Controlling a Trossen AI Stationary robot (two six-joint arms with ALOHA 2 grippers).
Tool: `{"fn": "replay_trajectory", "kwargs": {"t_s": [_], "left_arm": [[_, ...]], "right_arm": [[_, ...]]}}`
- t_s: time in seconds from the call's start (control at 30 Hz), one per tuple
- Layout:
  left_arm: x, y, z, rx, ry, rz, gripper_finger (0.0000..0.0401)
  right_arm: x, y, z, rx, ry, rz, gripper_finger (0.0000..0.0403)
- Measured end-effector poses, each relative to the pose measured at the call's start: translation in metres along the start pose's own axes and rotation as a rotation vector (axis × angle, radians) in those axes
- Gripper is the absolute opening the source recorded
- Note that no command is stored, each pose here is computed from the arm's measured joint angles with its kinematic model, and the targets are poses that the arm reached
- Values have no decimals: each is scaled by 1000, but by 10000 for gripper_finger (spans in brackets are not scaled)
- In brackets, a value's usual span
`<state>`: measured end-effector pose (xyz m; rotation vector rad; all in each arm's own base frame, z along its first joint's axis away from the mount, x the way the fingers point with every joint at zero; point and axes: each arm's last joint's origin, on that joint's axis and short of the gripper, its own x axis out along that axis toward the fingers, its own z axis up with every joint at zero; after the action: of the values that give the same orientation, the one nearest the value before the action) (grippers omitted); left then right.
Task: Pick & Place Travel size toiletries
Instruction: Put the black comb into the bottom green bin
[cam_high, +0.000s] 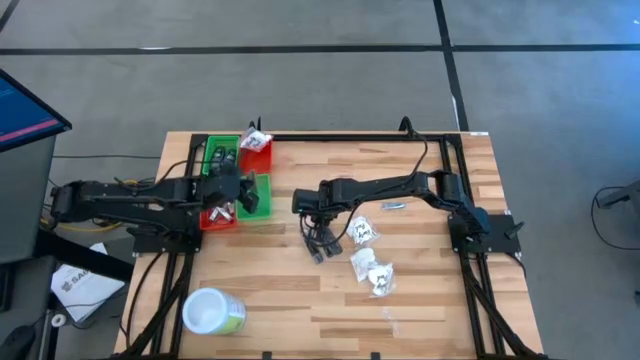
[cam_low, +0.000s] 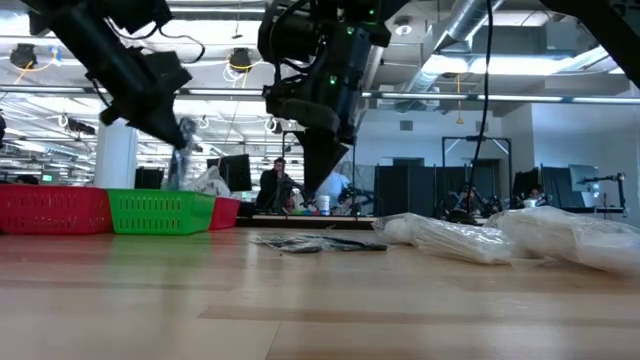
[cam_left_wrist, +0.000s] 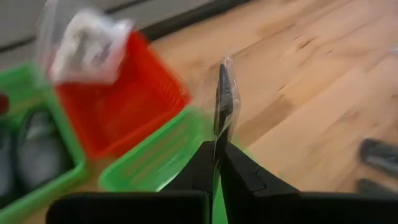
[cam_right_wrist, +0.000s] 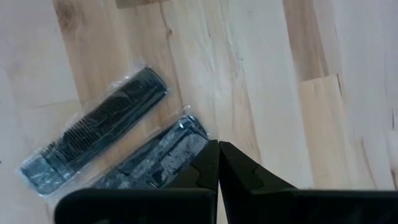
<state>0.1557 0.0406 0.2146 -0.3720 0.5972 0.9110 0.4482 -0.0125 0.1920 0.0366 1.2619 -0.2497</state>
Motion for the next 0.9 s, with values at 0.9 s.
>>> {"fn": "replay_trajectory", "kwargs": {"t_s": [0.9], "left_arm": [[2,4,-4,20,63,18,89]], "right_arm": [[0,2,1,33,-14,3,0]]}}
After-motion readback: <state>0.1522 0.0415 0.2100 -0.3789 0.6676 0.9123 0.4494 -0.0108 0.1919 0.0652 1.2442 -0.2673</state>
